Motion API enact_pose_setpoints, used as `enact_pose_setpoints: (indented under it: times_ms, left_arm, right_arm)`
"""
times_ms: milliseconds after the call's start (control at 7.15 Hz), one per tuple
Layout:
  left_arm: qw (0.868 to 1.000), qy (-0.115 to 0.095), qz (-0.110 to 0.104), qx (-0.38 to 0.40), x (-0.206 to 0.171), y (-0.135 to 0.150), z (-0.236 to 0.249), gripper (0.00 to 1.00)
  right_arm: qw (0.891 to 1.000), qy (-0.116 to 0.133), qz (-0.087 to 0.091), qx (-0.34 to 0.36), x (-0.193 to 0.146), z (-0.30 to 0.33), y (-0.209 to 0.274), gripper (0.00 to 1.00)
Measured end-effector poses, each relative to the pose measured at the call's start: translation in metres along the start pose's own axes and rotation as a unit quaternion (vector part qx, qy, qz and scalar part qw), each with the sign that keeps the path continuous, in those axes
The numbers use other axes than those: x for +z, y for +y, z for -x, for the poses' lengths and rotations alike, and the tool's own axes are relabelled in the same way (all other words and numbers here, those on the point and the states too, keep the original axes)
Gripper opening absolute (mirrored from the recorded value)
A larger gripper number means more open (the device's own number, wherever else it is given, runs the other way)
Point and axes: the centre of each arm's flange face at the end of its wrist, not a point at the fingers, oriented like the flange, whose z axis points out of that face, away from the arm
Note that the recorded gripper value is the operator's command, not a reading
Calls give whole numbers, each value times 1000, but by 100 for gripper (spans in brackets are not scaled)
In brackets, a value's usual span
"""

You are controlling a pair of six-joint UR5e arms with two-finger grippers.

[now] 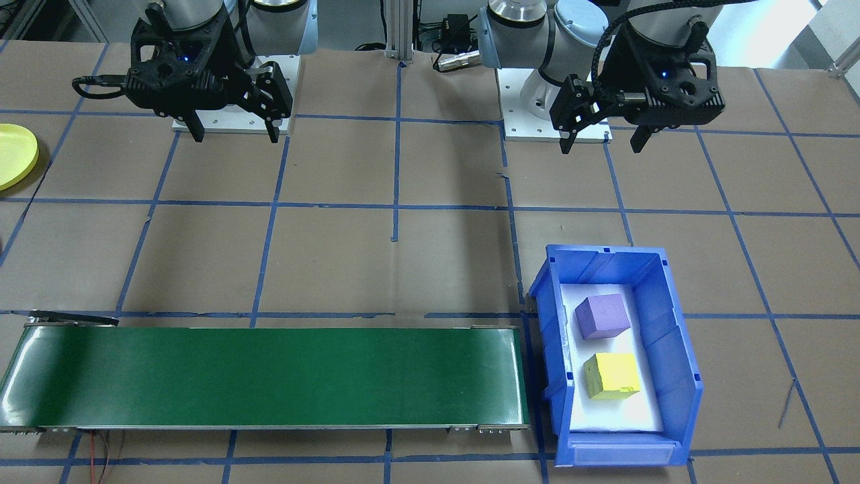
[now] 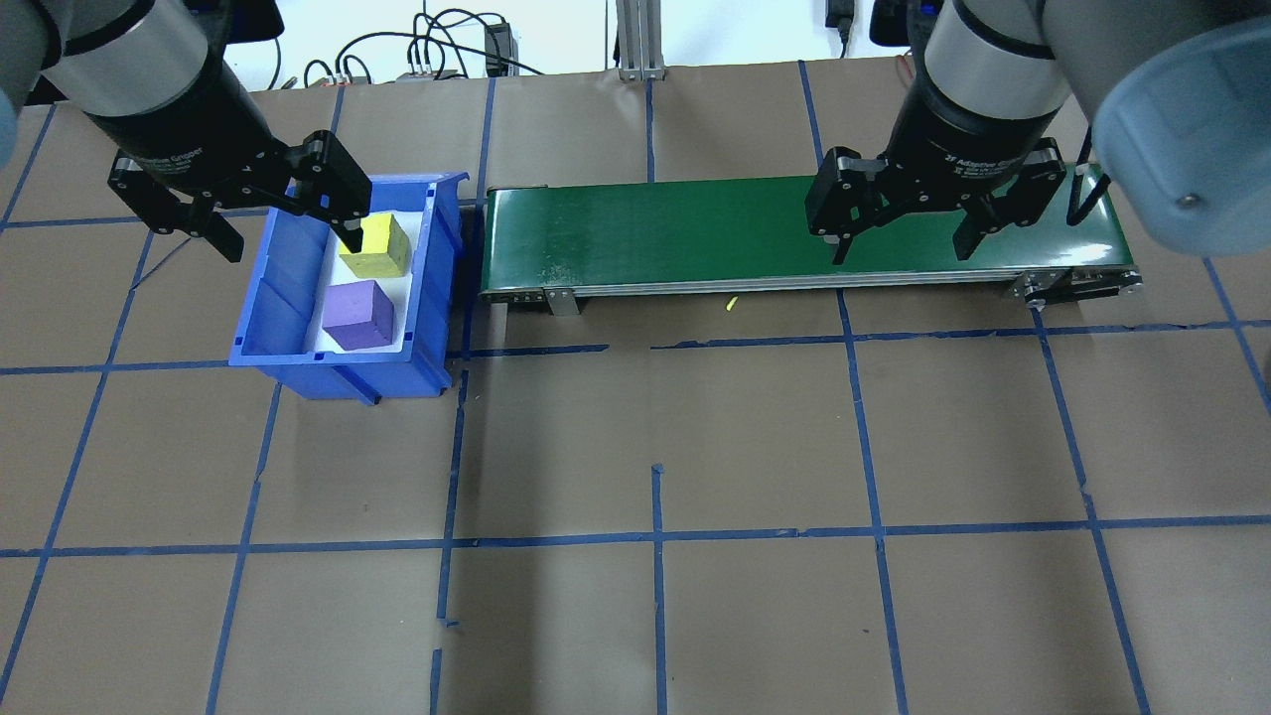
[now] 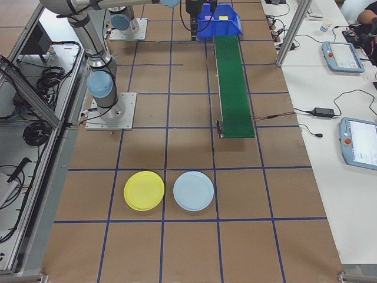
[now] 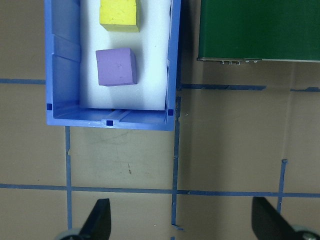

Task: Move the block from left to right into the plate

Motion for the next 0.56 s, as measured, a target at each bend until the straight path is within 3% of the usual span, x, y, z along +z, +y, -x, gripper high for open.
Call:
enact_pose_setpoints:
  times_ms: [559]
  left_arm:
    - [1000,1,-1,3,0,0,0,100]
  right_arm:
    - [1000,-2,-2,-6,1,0,0,100]
